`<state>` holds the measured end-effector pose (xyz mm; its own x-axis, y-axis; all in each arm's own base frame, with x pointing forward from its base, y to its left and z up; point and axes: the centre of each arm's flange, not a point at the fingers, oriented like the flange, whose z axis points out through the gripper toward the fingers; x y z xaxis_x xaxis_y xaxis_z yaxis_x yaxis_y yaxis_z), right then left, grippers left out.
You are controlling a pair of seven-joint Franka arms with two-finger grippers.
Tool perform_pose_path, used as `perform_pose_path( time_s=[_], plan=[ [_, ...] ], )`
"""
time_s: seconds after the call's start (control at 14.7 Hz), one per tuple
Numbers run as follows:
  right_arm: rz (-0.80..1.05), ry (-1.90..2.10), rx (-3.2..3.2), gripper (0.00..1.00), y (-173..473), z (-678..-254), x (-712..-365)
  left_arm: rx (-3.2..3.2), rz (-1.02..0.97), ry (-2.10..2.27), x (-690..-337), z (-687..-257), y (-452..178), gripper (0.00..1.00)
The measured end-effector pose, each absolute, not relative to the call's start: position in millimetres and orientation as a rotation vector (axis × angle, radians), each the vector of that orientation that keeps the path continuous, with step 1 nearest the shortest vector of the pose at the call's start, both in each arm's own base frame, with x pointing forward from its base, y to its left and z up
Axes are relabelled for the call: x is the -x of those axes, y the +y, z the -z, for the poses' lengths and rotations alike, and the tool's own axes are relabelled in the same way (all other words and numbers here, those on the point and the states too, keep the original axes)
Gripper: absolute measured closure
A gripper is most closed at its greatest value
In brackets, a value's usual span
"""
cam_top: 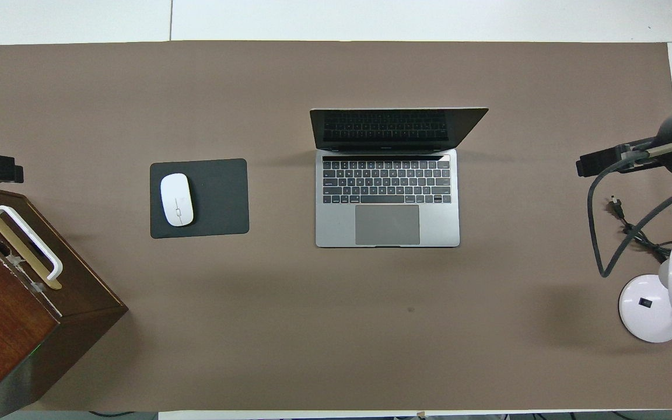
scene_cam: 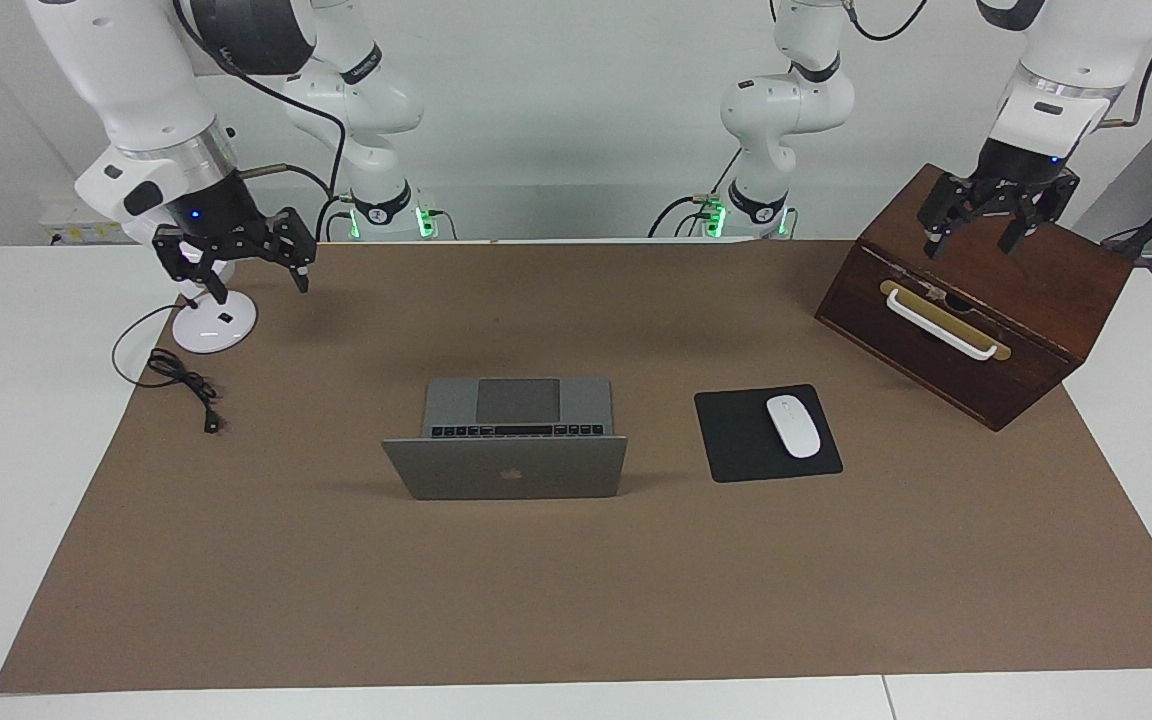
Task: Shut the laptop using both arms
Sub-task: 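Reach the right gripper toward the top edge of the laptop screen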
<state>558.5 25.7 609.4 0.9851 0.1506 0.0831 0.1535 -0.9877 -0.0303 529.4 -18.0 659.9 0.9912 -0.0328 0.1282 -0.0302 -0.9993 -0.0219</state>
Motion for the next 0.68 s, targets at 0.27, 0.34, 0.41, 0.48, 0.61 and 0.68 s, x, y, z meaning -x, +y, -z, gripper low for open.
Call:
perform_pose_path(
  time_s=[0.27,0.34,0.41,0.48,0.61,0.68],
  plan=[
    [0.165,-0.27,3.087,0.0,38,-617,-562,3.115,0.201,0.06,-529,-660,-21,0.0],
    [0.174,-0.27,3.077,0.0,40,-618,-564,3.115,0.201,0.056,-529,-660,-20,0.0],
    [0.181,-0.266,3.061,0.0,41,-619,-567,3.116,0.201,0.047,-529,-660,-17,0.0],
    [0.184,-0.26,3.053,0.0,42,-619,-571,3.116,0.201,0.037,-529,-660,-13,0.0],
    [0.181,-0.244,3.051,0.0,43,-616,-580,3.116,0.201,0.016,-530,-660,-6,0.0],
    [0.178,-0.246,3.05,0.0,45,-613,-585,3.116,0.2,0.009,-530,-660,-4,0.0]
  ],
)
